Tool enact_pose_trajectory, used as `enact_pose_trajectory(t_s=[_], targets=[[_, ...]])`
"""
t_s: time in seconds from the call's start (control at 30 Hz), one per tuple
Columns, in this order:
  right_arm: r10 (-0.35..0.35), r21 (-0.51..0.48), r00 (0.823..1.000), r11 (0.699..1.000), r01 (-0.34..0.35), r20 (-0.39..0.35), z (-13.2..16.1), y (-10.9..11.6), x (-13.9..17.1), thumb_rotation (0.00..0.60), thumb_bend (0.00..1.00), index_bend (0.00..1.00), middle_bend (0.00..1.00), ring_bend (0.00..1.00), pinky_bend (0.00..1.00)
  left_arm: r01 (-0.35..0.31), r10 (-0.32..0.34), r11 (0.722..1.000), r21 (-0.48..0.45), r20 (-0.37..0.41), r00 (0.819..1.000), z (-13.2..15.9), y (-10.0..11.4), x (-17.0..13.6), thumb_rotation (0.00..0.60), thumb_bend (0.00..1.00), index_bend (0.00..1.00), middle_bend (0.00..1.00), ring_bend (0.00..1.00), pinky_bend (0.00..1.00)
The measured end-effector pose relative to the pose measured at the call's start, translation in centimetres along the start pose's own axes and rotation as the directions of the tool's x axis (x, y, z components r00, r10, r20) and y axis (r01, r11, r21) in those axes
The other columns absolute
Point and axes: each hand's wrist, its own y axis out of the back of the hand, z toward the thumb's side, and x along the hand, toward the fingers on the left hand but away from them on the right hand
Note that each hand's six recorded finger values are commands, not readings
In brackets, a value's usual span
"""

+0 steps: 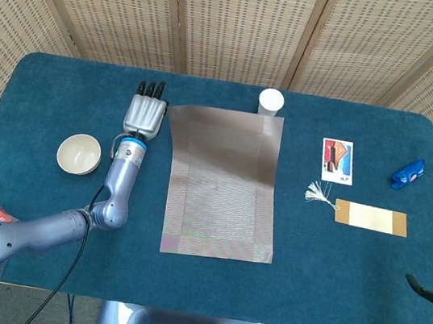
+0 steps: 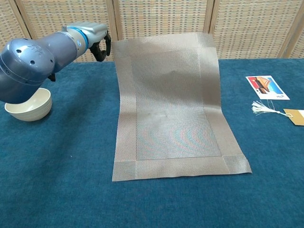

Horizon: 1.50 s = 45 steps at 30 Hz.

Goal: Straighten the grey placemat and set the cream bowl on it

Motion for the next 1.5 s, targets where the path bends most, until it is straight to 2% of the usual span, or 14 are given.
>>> enact_pose_trajectory(t_s=[0.13,0.37,0.43,0.63,0.77,0.97,1.07,1.23,1.37,1.5], targets=[[-0.001,0.003,1.000,1.000,0.001,0.003,0.0,0.0,-0.1,0.600,0.04,0.00,0.00,0.00,0.00,0.001,-0.001,1.000,-0.007,-0.004,1.000,-0.1,-0.1,0.1,0.600,0.41,0.17,0.00,0.00,0.00],[0.008,0.011,1.000,1.000,-0.008,0.009,-0.1,-0.3,-0.2,0.600,0.04,0.00,0.00,0.00,0.00,-0.010,0.010,0.999,-0.049,0.002,1.000,-0.9,-0.2,-0.2,0.600,0.35,0.14,0.00,0.00,0.00],[0.008,0.014,1.000,1.000,-0.008,0.007,-0.1,-0.4,-0.2,0.600,0.04,0.00,0.00,0.00,0.00,-0.019,0.020,0.997,-0.068,0.012,1.000,-1.4,-0.1,-0.7,0.600,0.32,0.11,0.00,0.00,0.00],[0.015,0.025,1.000,1.000,-0.016,0.006,0.0,-0.8,-0.2,0.600,0.04,0.00,0.00,0.00,0.00,-0.039,0.049,0.992,-0.117,0.076,0.996,-3.4,0.3,-3.8,0.600,0.25,0.07,0.00,0.00,0.00],[0.029,0.038,1.000,0.999,-0.030,0.007,0.1,-1.3,-0.3,0.600,0.04,0.00,0.00,0.00,0.00,-0.066,0.078,0.992,-0.109,0.106,0.991,-6.2,0.6,-7.4,0.600,0.25,0.07,0.00,0.00,0.00],[0.040,0.059,0.999,0.997,-0.040,0.005,0.3,-2.1,-0.5,0.600,0.03,0.00,0.00,0.00,0.00,-0.104,0.116,0.986,-0.128,0.088,0.989,-11.7,0.0,-14.3,0.600,0.25,0.06,0.00,0.00,0.00],[0.033,0.067,0.999,0.997,-0.033,-0.002,0.5,-2.1,-0.5,0.600,0.02,0.00,0.00,0.00,0.00,-0.113,0.120,0.989,-0.097,0.073,0.990,-14.1,-0.9,-17.5,0.600,0.25,0.05,0.00,0.00,0.00],[0.016,0.083,1.000,0.996,-0.015,-0.018,0.8,-2.3,-0.5,0.600,0.01,0.01,0.00,0.00,0.00,-0.146,0.149,0.985,-0.094,0.030,0.988,-17.1,-1.8,-22.3,0.600,0.25,0.03,0.00,0.00,0.00],[0.018,0.102,0.999,0.995,-0.015,-0.030,1.1,-2.8,-0.5,0.600,0.01,0.03,0.00,0.00,0.00,-0.130,0.130,0.981,-0.142,-0.010,0.992,-19.2,-3.3,-26.5,0.600,0.25,0.03,0.00,0.00,0.00],[0.024,0.127,0.998,0.992,-0.016,-0.059,1.6,-3.5,-0.6,0.600,0.01,0.05,0.00,0.00,0.00,-0.126,0.128,0.980,-0.155,-0.001,0.992,-20.1,-3.9,-28.9,0.600,0.25,0.03,0.00,0.00,0.00]])
